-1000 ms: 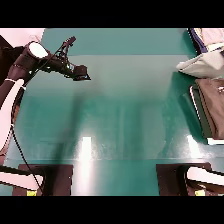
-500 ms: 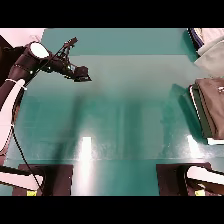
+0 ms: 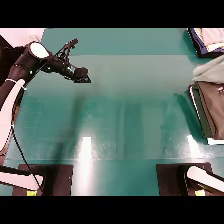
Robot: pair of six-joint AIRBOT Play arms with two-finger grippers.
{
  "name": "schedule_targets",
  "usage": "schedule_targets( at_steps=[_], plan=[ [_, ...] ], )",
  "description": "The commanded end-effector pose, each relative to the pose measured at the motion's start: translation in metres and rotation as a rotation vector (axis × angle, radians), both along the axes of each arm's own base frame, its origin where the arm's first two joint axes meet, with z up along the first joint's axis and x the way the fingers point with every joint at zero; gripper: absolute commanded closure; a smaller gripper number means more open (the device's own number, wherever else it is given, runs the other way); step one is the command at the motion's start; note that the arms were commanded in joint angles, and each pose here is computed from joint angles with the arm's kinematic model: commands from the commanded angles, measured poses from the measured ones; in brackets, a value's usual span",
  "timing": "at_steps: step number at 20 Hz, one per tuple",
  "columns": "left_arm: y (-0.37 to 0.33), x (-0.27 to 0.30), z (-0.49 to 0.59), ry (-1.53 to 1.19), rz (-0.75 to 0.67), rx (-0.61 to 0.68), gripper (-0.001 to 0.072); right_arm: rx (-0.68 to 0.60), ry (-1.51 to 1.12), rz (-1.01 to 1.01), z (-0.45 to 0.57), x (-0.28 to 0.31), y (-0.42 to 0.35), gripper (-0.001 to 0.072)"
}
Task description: Fold the shirts.
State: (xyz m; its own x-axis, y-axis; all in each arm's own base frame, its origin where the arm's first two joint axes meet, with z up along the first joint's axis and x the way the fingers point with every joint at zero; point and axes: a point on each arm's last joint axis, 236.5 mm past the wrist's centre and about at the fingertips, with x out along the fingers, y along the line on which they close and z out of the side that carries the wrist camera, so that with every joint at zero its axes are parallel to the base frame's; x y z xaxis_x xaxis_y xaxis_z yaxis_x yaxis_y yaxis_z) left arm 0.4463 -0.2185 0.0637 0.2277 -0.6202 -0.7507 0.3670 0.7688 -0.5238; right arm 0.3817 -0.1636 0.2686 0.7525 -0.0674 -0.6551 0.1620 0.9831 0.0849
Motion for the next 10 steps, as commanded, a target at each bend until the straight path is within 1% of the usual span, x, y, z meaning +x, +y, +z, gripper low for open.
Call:
schedule_targets(
  at_steps=[1,3,8,9,10],
  plan=[
    [0.000,-0.002,-0.001,-0.005,-0.021,0.009,0.0682,-0.079,0.148,-0.139,-0.030,-0.055,-0.020,0.0700],
    [0.001,-0.002,-0.001,-0.004,-0.021,0.009,0.0682,-0.085,0.203,-0.212,-0.047,-0.088,-0.029,0.0699],
    [0.000,-0.003,-0.001,-0.007,-0.031,0.012,0.0682,-0.006,0.275,-0.393,-0.093,-0.155,-0.047,0.0693],
    [0.000,-0.005,-0.001,-0.010,-0.045,0.015,0.0682,0.018,0.296,-0.422,-0.104,-0.165,-0.049,0.0651],
    [0.000,-0.006,-0.002,-0.008,-0.050,0.017,0.0682,0.037,0.314,-0.441,-0.115,-0.172,-0.050,0.0477]
  ],
)
